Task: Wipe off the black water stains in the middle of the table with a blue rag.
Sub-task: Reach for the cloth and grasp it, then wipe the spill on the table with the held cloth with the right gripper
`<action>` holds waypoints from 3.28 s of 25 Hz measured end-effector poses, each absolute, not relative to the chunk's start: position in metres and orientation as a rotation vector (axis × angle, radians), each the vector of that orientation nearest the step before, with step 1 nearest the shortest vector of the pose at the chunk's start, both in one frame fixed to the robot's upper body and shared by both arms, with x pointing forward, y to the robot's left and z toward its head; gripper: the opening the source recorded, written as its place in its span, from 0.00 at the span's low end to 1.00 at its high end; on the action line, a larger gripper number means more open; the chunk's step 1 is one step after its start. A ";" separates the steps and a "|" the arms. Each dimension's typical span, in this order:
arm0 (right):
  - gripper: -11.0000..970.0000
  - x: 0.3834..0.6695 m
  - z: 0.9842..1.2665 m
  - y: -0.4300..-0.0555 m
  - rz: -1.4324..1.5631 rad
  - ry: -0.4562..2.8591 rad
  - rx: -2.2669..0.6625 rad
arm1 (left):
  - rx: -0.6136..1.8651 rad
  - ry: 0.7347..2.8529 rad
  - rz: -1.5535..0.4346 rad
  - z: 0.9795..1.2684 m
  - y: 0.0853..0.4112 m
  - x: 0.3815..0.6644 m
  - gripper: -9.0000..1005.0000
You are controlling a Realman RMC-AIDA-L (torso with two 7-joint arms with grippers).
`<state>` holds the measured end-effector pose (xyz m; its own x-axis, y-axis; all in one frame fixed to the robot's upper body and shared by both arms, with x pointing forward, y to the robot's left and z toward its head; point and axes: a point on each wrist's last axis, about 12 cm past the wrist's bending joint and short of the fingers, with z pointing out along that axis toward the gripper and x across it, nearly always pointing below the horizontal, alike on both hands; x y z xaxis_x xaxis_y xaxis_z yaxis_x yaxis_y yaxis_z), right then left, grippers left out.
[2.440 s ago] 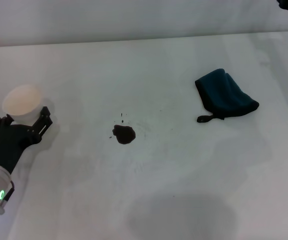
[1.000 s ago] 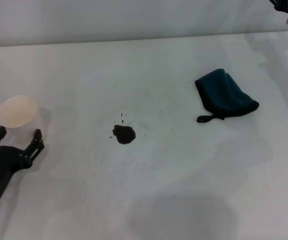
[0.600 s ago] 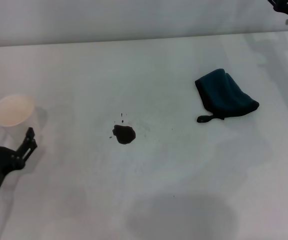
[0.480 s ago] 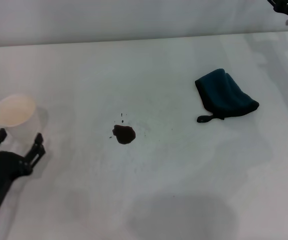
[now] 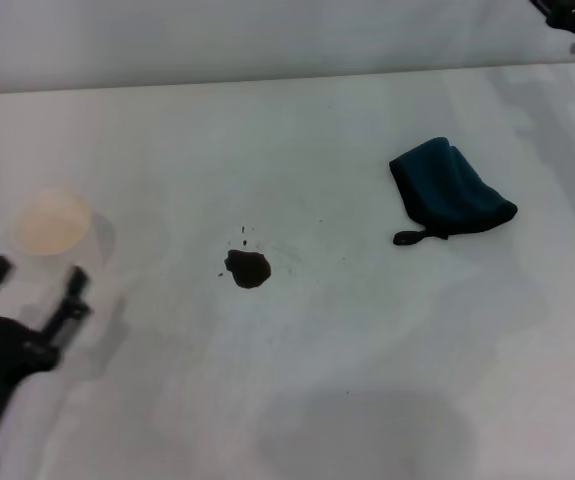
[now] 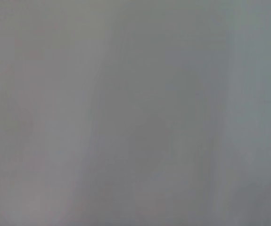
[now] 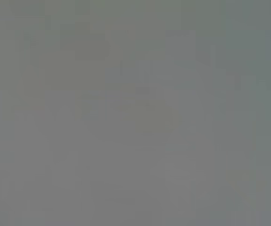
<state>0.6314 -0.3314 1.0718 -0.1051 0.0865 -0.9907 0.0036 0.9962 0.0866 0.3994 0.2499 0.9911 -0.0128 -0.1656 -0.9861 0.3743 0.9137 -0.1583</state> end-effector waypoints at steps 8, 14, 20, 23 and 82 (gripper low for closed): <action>0.90 0.655 1.096 -0.278 0.316 1.784 -0.242 | -0.012 1.408 -0.345 1.004 0.300 0.397 0.88; 0.89 0.669 1.134 -0.255 0.291 1.877 -0.417 | -0.083 1.437 -0.265 1.004 0.332 0.408 0.88; 0.89 0.666 1.149 -0.251 0.404 2.145 -0.509 | -0.080 1.460 -0.239 1.005 0.338 0.429 0.88; 0.89 0.656 1.154 -0.252 0.286 2.345 -0.546 | -0.063 1.466 -0.240 1.007 0.335 0.440 0.88; 0.08 0.605 1.126 -0.156 0.436 2.387 -0.855 | -0.117 1.430 -0.160 1.029 0.336 0.508 0.88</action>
<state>0.6052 -0.1560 1.1264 -0.6389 -0.4770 -0.6035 -0.6596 0.7434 0.1107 0.5084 0.3357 1.0288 0.1326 -0.1802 -0.9746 0.0396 0.9835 -0.1765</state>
